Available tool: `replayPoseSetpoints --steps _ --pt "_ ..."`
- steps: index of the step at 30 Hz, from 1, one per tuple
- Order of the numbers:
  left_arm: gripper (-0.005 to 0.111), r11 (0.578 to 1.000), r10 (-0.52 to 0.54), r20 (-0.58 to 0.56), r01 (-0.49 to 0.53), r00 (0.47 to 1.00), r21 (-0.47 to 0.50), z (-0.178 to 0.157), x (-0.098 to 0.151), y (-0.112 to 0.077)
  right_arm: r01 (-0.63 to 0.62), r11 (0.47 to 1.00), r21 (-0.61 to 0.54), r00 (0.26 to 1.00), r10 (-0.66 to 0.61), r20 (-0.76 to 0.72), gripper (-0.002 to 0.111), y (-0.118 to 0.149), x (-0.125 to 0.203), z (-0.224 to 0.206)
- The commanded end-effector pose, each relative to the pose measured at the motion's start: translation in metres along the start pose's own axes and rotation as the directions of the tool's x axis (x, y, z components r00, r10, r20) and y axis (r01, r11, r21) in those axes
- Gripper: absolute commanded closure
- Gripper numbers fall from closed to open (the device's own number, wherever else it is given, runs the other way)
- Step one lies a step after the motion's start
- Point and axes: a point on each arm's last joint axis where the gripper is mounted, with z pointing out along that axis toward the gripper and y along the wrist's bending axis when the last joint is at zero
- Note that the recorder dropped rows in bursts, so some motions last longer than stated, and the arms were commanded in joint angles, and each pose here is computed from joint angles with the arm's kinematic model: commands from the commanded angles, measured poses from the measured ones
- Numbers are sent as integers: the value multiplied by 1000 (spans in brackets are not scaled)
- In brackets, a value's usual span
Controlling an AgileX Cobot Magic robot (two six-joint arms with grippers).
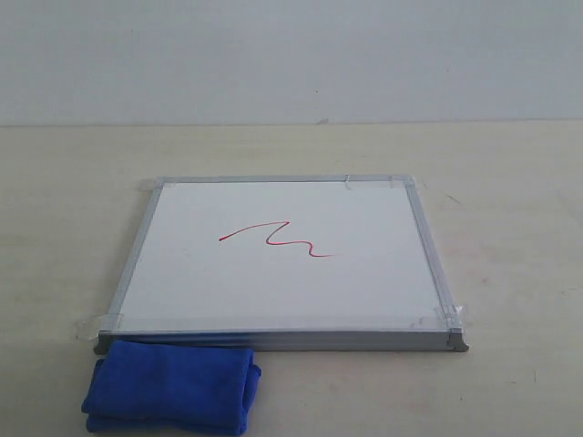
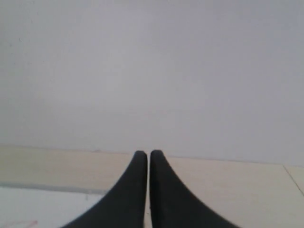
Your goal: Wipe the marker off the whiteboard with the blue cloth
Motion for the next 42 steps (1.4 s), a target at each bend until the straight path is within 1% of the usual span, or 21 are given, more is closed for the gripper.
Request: replayPoseSetpoints --steps 1,6,8,11,12,14,16,18,19,21,23,25,28,31,34,35,37,39,41,42 --pt "102 1000 8 -2 -8 1000 -4 0 1 0 -118 993 -24 992 119 35 108 2 -5 0" --pt "102 1000 8 -2 -8 1000 -4 0 1 0 -133 991 -30 991 133 15 108 2 -4 5" --pt "102 1000 8 -2 -8 1000 -4 0 1 0 -59 995 -84 997 55 -48 108 7 0 19" --pt "102 1000 8 -2 -8 1000 -4 0 1 0 23 972 -234 985 -62 -161 108 19 11 41" --pt "102 1000 8 -2 -8 1000 -4 0 1 0 44 952 -305 977 -105 -188 108 25 15 50" --pt "102 1000 8 -2 -8 1000 -4 0 1 0 76 886 -457 958 -192 -214 108 36 22 64" --pt "102 1000 8 -2 -8 1000 -4 0 1 0 65 775 -628 940 -258 -221 108 50 29 77" --pt "102 1000 8 -2 -8 1000 -4 0 1 0 15 670 -743 934 -274 -229 108 59 34 88" --pt "102 1000 8 -2 -8 1000 -4 0 1 0 -16 629 -778 931 -275 -241 108 62 36 94" --pt "102 1000 8 -2 -8 1000 -4 0 1 0 -63 586 -808 920 -280 -275 108 69 39 105" --pt "102 1000 8 -2 -8 1000 -4 0 1 0 -79 561 -824 909 -299 -291 108 78 44 115" --pt "102 1000 8 -2 -8 1000 -4 0 1 0 -61 543 -838 900 -333 -281 108 89 47 123" --pt "102 1000 8 -2 -8 1000 -4 0 1 0 -46 522 -852 887 -371 -275 108 114 52 134" --pt "102 1000 8 -2 -8 1000 -4 0 1 0 -5 471 -882 851 -461 -251 108 143 57 141" --pt "102 1000 8 -2 -8 1000 -4 0 1 0 11 403 -915 773 -584 -248 108 176 68 144" --pt "102 1000 8 -2 -8 1000 -4 0 1 0 12 397 -918 747 -614 -256 108 184 72 146" --pt "102 1000 8 -2 -8 1000 -4 0 1 0 24 388 -921 671 -689 -273 108 201 81 150" --pt "102 1000 8 -2 -8 1000 -4 0 1 0 49 364 -930 602 -754 -263 108 216 90 152" --pt "102 1000 8 -2 -8 1000 -4 0 1 0 80 309 -948 529 -819 -222 108 233 99 154" --pt "102 1000 8 -2 -8 1000 -4 0 1 0 79 295 -952 503 -837 -217 108 242 103 154"
